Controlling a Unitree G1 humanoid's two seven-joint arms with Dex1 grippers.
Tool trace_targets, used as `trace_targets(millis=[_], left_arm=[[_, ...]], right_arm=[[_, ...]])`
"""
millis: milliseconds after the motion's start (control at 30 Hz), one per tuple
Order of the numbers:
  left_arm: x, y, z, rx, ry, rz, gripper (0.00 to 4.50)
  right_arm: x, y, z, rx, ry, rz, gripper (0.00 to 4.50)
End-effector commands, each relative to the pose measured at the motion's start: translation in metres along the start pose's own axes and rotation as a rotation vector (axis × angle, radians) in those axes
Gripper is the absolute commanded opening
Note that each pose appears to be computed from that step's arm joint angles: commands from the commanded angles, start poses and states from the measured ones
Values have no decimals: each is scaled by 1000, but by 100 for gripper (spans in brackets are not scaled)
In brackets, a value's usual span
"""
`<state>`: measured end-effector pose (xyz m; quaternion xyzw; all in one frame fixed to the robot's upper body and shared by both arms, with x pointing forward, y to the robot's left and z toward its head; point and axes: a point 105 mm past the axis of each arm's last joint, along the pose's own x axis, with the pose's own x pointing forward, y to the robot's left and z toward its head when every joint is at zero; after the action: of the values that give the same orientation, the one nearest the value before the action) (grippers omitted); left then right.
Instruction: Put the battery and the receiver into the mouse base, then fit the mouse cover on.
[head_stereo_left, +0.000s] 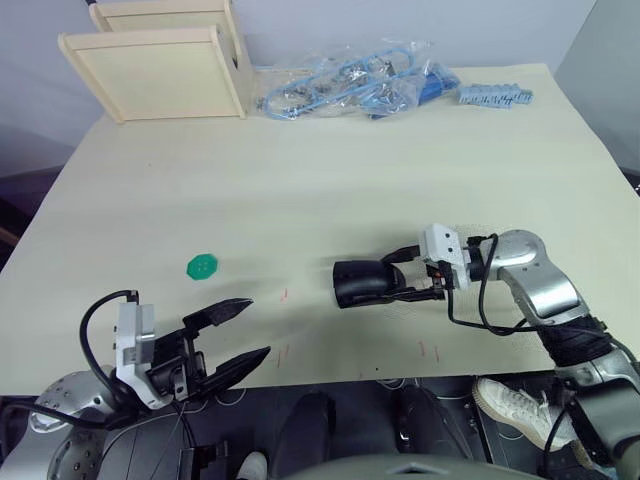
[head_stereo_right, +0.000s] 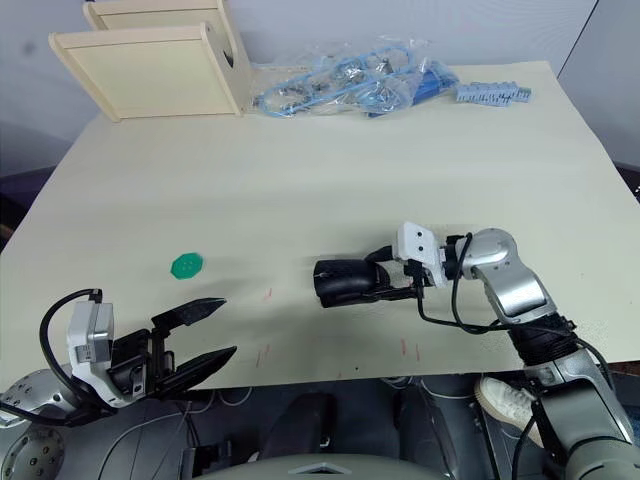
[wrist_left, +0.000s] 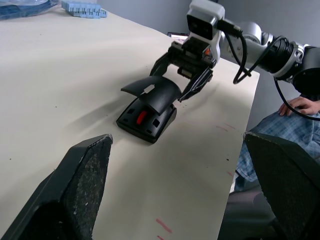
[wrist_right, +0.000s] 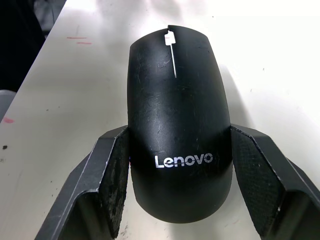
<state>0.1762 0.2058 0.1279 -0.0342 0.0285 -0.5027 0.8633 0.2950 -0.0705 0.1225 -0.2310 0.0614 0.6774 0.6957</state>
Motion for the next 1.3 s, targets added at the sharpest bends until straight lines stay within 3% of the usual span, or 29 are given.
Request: trace_targets(millis=[33, 400, 633, 1300], left_arm=[[1, -4, 8, 37, -18, -16, 450], [0, -5, 7, 35, -17, -13, 450], [0, -6, 7, 34, -17, -15, 450], [0, -6, 6, 33, -16, -11, 450]], right_arm=[[0, 0, 10, -52, 68, -3, 282], [0, 1, 23, 8, 176, 15, 282], [0, -4, 19, 17, 230, -9, 282], [6, -3, 16, 3, 250, 9, 282]])
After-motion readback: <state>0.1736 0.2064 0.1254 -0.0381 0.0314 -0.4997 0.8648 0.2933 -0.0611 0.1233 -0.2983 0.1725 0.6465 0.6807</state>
